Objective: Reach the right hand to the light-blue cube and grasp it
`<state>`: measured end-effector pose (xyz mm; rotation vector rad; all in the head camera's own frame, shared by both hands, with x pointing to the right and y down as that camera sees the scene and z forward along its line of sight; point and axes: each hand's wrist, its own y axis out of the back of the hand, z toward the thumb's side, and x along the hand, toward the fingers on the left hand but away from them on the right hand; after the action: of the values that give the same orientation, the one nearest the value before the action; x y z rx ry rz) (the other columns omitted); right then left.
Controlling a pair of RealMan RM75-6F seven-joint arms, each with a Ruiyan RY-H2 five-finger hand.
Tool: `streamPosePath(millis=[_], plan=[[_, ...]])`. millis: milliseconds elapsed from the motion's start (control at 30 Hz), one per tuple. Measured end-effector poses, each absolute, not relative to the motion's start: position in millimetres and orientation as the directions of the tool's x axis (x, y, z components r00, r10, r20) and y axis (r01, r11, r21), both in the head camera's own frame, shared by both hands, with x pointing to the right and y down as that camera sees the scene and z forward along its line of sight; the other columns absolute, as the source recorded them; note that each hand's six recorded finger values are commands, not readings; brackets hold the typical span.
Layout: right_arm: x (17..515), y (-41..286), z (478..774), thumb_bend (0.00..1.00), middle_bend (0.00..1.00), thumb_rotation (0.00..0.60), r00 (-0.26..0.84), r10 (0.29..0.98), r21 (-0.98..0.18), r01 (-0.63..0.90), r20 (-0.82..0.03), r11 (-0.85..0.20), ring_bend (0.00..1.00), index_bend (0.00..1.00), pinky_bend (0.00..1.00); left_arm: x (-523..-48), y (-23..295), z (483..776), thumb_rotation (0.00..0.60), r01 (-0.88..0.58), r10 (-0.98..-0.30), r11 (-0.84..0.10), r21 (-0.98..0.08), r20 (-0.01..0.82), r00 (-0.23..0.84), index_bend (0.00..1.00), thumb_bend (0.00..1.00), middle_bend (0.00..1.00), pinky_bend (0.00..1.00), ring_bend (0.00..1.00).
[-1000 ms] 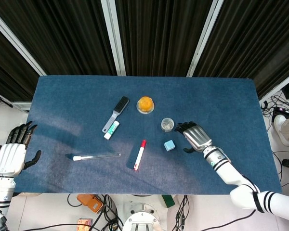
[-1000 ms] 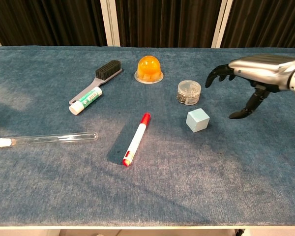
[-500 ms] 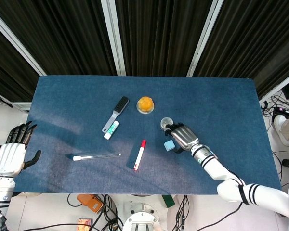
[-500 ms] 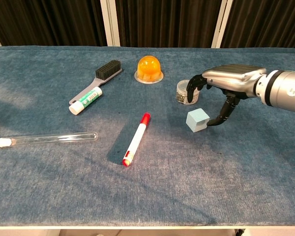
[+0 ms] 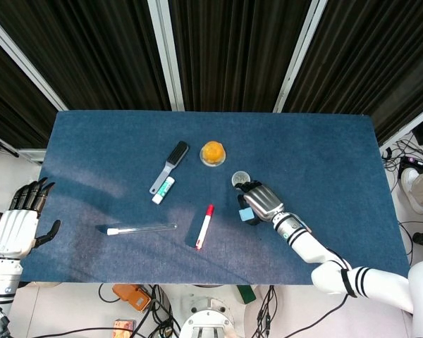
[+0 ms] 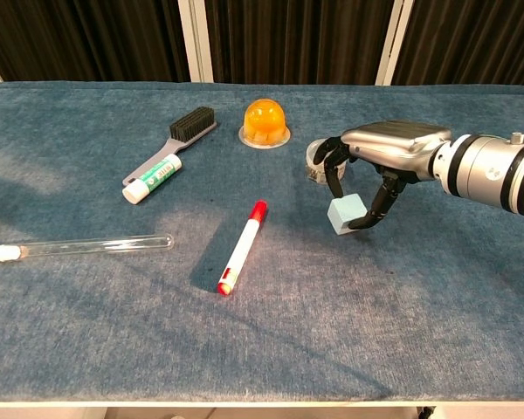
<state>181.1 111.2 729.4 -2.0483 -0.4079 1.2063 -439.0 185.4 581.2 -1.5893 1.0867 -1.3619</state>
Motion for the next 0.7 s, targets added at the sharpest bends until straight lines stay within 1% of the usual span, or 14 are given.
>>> streamPosePath(millis=[133, 367, 533, 700], plan=[[183.8, 103.9, 721.9, 0.32, 0.25, 0.600, 0.511, 0.613, -0.736, -0.057, -0.602, -0.675, 0.27, 0.68, 0.26, -439.4, 185.3, 581.1, 0.600, -0.125, -0.938, -0.346, -0.930, 0.340, 0.066, 0.08, 0.33, 0.00, 0.08, 0.00], [195.9, 85.1, 689.2, 0.32, 0.25, 0.600, 0.503, 0.689, -0.791, 0.017, -0.522, -0.611, 0.27, 0.68, 0.26, -439.3, 185.5, 580.9, 0.600, -0.124, -0.938, -0.346, -0.930, 0.340, 0.066, 0.08, 0.33, 0.00, 0.08, 0.00], [209.7, 77.8, 652.5, 0.32, 0.25, 0.600, 0.499, 0.749, -0.838, 0.078, -0.437, -0.540, 0.27, 0.68, 0.26, -439.8, 185.8, 580.4, 0.600, -0.125, -0.938, -0.345, -0.930, 0.340, 0.063, 0.08, 0.33, 0.00, 0.08, 0.00], [233.5, 76.0, 606.4, 0.32, 0.25, 0.600, 0.475, 0.820, -0.885, 0.161, -0.320, -0.438, 0.27, 0.68, 0.26, -440.2, 185.8, 580.5, 0.600, -0.127, -0.938, -0.346, -0.930, 0.341, 0.059, 0.08, 0.33, 0.00, 0.08, 0.00]])
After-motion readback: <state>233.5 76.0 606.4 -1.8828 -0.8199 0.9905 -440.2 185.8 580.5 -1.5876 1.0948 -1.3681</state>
